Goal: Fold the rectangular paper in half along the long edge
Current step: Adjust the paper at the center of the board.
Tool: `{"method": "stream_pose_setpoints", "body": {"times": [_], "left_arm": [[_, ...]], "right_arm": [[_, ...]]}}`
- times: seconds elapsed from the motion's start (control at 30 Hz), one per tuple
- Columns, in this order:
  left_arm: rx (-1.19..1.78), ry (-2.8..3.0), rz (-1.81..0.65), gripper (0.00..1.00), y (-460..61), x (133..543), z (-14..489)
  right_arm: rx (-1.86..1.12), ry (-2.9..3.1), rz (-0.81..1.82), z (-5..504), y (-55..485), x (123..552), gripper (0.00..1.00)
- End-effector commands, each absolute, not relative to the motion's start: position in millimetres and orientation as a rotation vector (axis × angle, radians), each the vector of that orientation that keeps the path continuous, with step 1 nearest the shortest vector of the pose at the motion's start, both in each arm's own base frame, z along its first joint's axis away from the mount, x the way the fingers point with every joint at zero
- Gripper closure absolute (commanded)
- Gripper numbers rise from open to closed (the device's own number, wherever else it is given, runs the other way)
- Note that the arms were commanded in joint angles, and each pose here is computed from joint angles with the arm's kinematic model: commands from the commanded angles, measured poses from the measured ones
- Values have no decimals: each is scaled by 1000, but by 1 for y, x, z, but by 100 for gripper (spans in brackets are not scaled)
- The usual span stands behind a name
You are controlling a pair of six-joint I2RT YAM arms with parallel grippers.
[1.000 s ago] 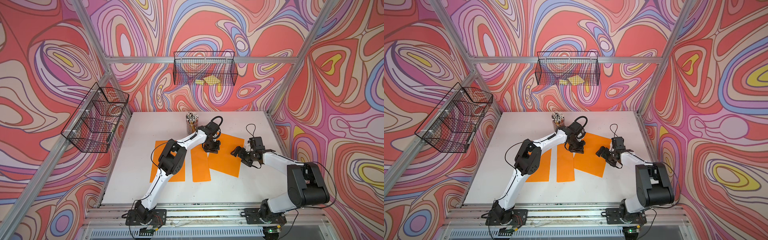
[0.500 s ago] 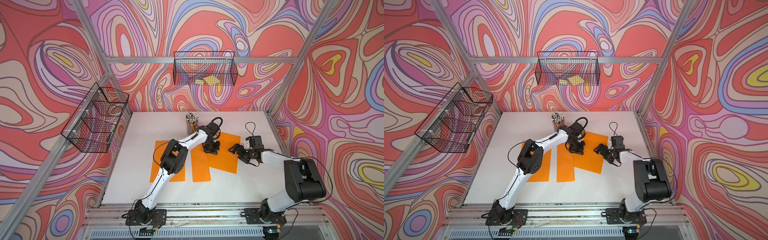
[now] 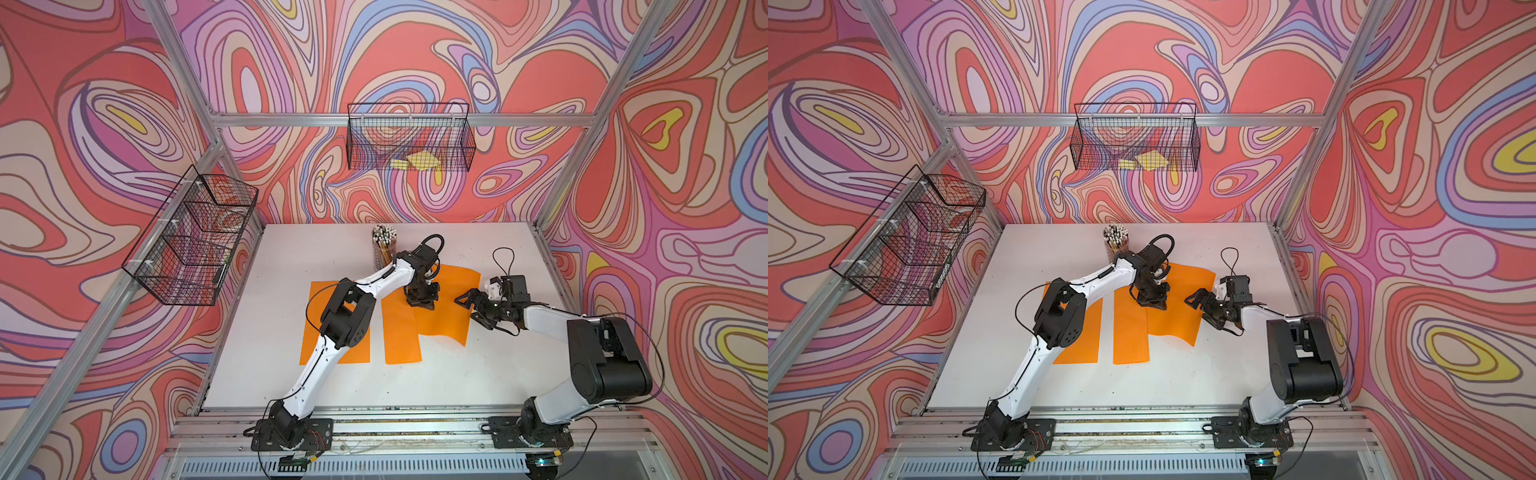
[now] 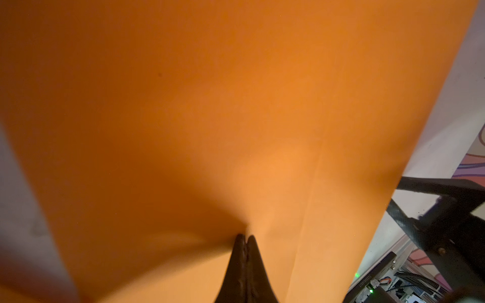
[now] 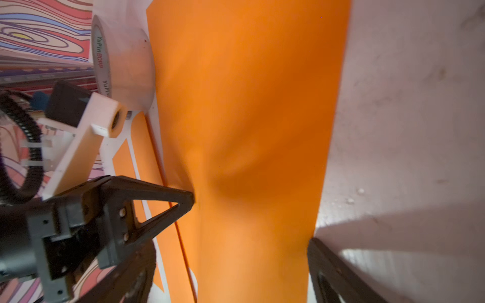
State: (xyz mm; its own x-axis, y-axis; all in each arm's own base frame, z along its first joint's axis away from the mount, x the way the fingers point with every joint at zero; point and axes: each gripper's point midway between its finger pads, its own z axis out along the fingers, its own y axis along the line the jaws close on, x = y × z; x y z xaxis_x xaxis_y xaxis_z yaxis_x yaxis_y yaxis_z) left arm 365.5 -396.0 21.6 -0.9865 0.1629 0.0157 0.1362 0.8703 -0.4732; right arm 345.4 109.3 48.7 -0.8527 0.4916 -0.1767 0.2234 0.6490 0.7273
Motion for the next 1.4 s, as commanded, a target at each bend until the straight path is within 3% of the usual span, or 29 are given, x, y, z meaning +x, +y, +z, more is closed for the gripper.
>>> {"method": "stream_pose_setpoints", "body": {"times": [0.0, 0.27, 0.67, 1.37], "left_arm": [[-178, -2955, 624, 100, -376, 354, 1], [-151, -2960, 630, 100, -369, 357, 0], [-137, -2959, 644, 100, -368, 358, 4], [-133, -2964, 623, 100, -362, 359, 5]], "right_arm": [[590, 2469, 1223, 53, 122, 338, 9], [582, 2406, 1382, 54, 135, 331, 9], [481, 2400, 1452, 59, 167, 337, 8], [442, 2347, 1515, 71, 174, 336, 9]]}}
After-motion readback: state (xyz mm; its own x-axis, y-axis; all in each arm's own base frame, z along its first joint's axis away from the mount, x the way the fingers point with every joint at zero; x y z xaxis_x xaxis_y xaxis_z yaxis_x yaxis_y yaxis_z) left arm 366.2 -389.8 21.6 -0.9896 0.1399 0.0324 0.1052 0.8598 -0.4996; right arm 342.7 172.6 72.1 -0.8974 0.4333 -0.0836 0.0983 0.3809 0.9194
